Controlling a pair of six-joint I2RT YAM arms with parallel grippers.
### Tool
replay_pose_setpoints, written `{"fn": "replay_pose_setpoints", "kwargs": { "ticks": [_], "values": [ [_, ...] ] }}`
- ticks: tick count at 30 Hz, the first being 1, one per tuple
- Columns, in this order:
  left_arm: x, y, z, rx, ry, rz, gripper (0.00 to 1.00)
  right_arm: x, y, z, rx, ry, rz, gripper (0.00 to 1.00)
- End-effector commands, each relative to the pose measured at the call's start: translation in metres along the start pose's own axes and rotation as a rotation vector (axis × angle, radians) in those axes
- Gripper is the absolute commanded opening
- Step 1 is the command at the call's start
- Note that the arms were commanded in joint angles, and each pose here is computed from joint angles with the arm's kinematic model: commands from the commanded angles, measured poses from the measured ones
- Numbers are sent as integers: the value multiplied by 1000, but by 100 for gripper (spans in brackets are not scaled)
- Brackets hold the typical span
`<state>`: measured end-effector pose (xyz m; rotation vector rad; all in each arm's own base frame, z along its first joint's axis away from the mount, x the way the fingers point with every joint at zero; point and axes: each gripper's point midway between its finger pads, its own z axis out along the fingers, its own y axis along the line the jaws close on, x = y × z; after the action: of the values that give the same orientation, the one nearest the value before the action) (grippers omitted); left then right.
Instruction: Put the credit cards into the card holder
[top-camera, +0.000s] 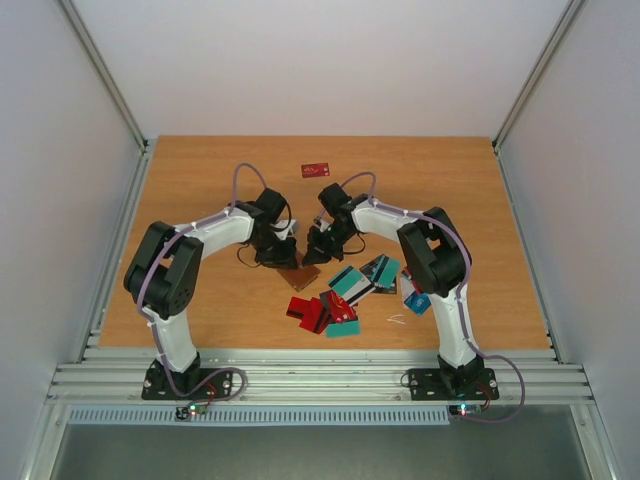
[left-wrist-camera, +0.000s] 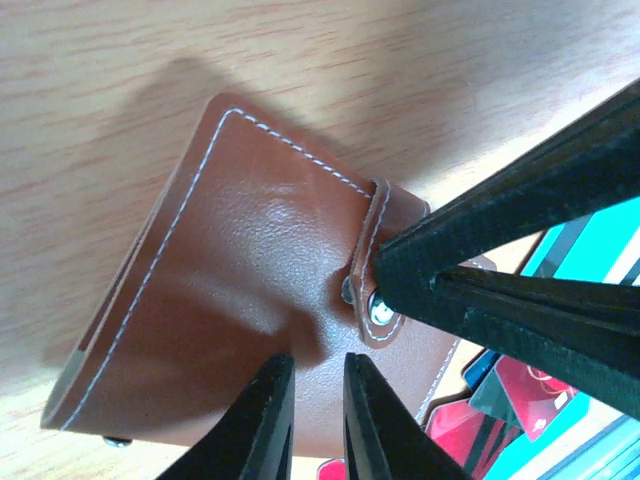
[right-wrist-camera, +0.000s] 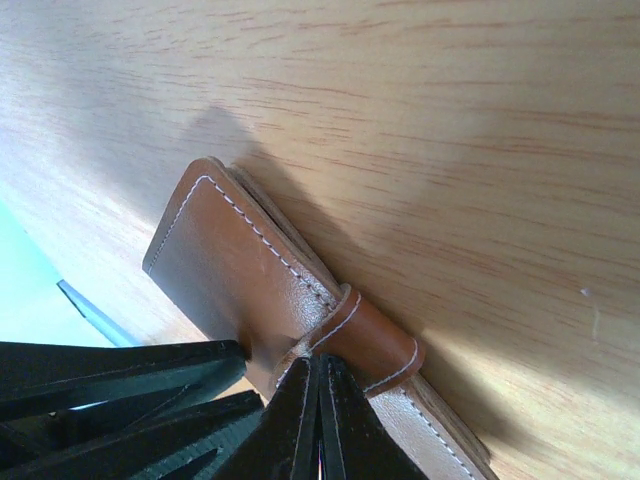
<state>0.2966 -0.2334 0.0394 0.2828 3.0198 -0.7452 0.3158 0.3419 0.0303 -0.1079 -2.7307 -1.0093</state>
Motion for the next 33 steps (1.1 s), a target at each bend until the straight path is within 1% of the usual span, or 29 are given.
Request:
{"fn": "replay_pose_setpoints", "kwargs": {
  "ticks": [1, 8, 11, 16, 20, 25, 28, 31, 33],
  "values": [
    [-1, -2, -7, 1, -23, 28, 14, -5, -30, 11, 133, -24, 10, 4],
    [9, 10, 5, -24, 6, 34, 7, -3, -15, -2, 116, -28, -88, 4],
    [12, 14, 8, -32, 6, 32, 6, -1, -8, -10, 118, -32, -138, 5],
    [12, 11, 10, -8, -2, 20, 5, 3, 6, -22, 109, -36, -233, 10],
    [7, 4, -2, 4, -33, 27, 5, 6, 19, -35, 121, -58, -323, 17],
    [-1, -7, -14, 27, -47, 41, 6, 11, 27, -44, 121, -64, -347, 18],
    [-4, -11, -18, 39, -57, 46, 6, 14, 22, -47, 150, -76, -339, 18],
    [-4, -18, -18, 81, -47, 36, 7, 14, 13, -46, 181, -84, -300, 18],
    [-6, -24, -22, 106, -57, 21, 10, 12, 7, -43, 195, -89, -254, 17]
  ]
}}
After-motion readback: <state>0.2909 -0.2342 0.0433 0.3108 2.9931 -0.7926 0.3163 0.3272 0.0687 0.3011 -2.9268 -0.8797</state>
